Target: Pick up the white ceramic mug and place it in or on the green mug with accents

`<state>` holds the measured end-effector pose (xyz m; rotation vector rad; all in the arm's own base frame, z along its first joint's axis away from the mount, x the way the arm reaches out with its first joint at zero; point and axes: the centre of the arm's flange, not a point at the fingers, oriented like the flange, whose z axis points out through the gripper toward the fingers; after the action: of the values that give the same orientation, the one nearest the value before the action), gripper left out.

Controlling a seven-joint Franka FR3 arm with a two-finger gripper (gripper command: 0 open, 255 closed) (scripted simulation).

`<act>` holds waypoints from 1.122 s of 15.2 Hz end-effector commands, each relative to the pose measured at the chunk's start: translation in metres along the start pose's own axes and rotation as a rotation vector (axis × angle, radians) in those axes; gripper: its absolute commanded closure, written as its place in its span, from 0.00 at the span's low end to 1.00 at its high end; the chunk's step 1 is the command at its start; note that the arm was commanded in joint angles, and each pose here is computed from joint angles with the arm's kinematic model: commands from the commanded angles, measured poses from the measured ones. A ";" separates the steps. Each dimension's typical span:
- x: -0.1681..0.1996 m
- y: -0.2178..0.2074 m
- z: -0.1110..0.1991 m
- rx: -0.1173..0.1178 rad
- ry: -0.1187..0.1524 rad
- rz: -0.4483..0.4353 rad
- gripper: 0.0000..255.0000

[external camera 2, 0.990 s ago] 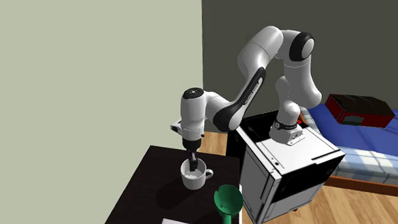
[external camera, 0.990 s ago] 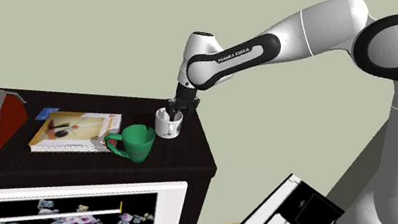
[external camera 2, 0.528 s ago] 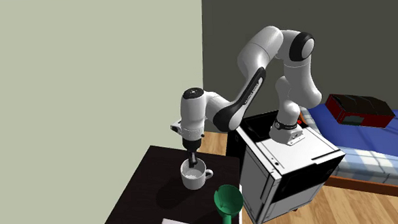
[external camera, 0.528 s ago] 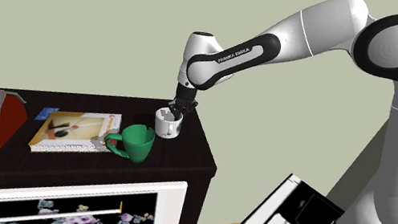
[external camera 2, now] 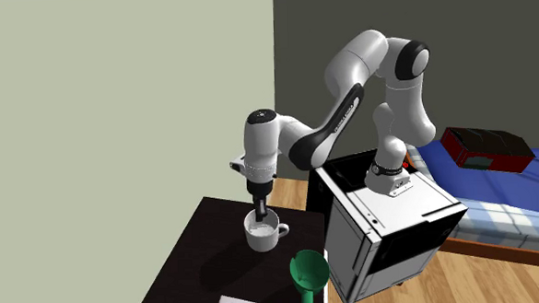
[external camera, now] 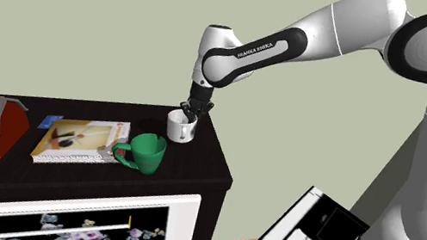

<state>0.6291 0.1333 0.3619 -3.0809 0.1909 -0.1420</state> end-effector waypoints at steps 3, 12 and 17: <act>0.003 -0.002 -0.021 0.000 0.000 0.000 1.00; 0.007 -0.004 -0.068 0.000 0.000 0.000 1.00; 0.010 -0.006 -0.095 0.000 0.000 0.000 1.00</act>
<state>0.6301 0.1331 0.4517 -3.0808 0.1908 -0.1421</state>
